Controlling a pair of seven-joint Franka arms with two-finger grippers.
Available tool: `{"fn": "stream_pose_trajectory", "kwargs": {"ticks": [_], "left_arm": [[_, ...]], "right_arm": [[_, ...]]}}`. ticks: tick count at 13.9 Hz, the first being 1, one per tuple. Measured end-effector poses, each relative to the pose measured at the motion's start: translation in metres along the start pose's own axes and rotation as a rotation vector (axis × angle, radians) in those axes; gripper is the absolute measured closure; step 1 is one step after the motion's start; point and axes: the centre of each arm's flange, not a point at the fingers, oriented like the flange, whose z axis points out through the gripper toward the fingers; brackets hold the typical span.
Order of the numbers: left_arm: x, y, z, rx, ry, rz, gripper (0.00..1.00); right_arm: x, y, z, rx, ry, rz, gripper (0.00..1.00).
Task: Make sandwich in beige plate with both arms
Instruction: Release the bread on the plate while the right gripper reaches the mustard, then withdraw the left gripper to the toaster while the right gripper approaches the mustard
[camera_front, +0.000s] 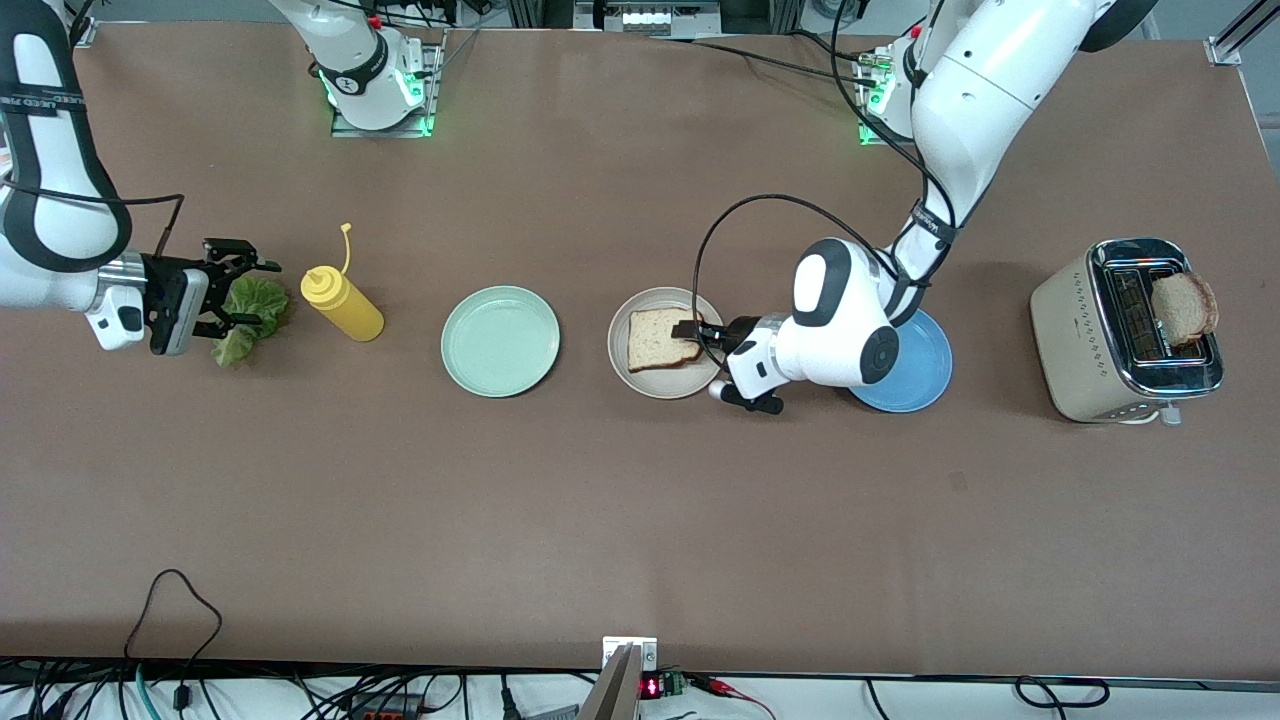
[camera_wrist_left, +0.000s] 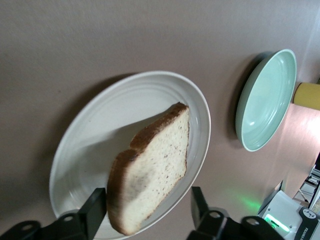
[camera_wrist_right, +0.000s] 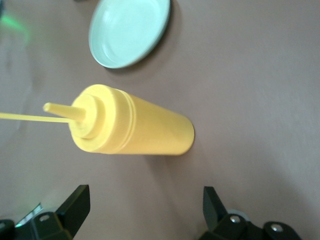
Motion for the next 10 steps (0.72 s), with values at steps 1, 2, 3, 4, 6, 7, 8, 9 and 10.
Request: {"fn": "stream_pose_trajectory", "kwargs": {"ticks": [1, 2, 3, 4, 6, 7, 8, 9, 10], "left_arm": [[0.002, -0.002, -0.01, -0.004, 0.0, 0.001, 0.09], [0.003, -0.005, -0.022, -0.004, -0.002, 0.005, 0.0], [0.003, -0.01, -0.036, -0.002, -0.005, 0.012, 0.0], [0.003, -0.014, -0.049, 0.0, -0.009, 0.023, 0.0], [0.002, -0.022, -0.077, 0.007, -0.015, 0.036, 0.0], [-0.001, -0.028, -0.103, 0.043, -0.016, 0.052, 0.0], [-0.002, -0.029, -0.116, 0.072, -0.012, 0.065, 0.0], [-0.005, -0.031, -0.131, 0.107, -0.008, 0.079, 0.0], [-0.008, -0.032, -0.148, 0.136, -0.009, 0.087, 0.0]], "right_arm": [[-0.007, 0.001, 0.001, 0.005, 0.044, -0.043, 0.0], [-0.015, 0.002, 0.002, 0.007, 0.087, -0.08, 0.0], [-0.021, 0.002, 0.004, 0.007, 0.126, -0.115, 0.0], [-0.025, 0.003, 0.006, 0.008, 0.159, -0.143, 0.0], [-0.031, 0.005, 0.012, 0.009, 0.202, -0.19, 0.0], [-0.035, 0.007, 0.018, 0.01, 0.229, -0.227, 0.0], [-0.037, 0.009, 0.021, 0.01, 0.243, -0.243, 0.0], [-0.04, 0.011, 0.024, 0.009, 0.26, -0.261, 0.0], [-0.045, 0.013, 0.028, 0.01, 0.272, -0.274, 0.0]]}}
